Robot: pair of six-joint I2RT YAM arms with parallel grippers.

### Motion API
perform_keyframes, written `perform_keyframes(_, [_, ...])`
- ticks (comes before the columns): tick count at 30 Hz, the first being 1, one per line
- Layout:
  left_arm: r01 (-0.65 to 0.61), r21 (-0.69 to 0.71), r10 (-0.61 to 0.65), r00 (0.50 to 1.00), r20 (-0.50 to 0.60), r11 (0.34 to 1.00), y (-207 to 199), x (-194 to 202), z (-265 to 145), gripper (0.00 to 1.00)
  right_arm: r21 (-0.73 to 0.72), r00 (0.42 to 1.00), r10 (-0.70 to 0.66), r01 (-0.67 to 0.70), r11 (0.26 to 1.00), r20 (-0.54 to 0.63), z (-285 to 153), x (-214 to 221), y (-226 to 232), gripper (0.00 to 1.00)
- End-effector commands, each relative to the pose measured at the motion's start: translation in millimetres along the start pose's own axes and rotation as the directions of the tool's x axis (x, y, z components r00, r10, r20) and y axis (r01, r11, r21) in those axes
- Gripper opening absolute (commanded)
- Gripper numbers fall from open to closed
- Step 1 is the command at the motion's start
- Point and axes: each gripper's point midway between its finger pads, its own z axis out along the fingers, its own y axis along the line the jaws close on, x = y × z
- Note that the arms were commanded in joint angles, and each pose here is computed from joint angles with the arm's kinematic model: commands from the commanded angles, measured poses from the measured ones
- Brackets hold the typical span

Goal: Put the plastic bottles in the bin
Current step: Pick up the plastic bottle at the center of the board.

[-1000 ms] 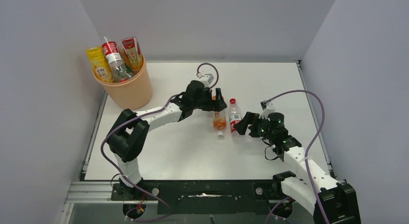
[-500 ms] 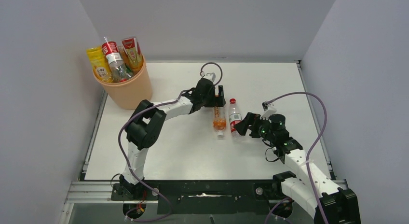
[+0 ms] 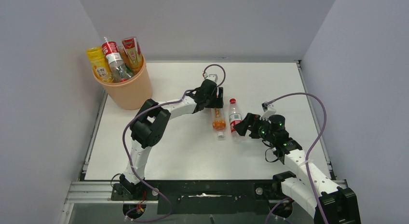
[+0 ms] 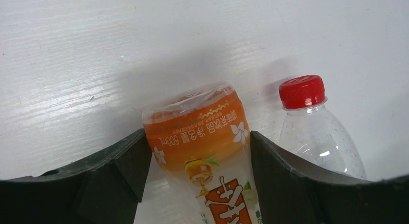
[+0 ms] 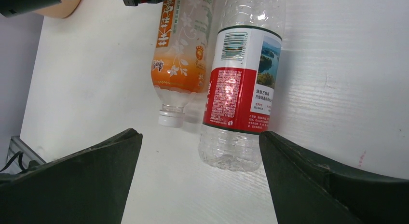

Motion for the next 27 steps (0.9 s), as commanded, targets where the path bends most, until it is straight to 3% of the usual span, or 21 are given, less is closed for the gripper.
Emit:
perform_keyframes(1, [-0.031,-0.011,0.031,0.999,0.035,0.999,-5,-16,-6,0.56,-0.046,1.000,-0.017,0.018,0.999,0.026,2,-5,9,0.98])
perform_keyframes(6, [-0.040,-0.001,0.040,0.998,0.040,0.999,-8,-19,-16,0.51,-0.048,1.000,-0.010,0.012,0.999,0.024,1,-4,9,0.98])
perform_keyframes(27, [-0.048,0.080,0.040,0.994,0.098,0.996,-16,-34,-92,0.51,-0.049,1.000,0.009,-0.008,0.999,0.014,1,3,9,0.98])
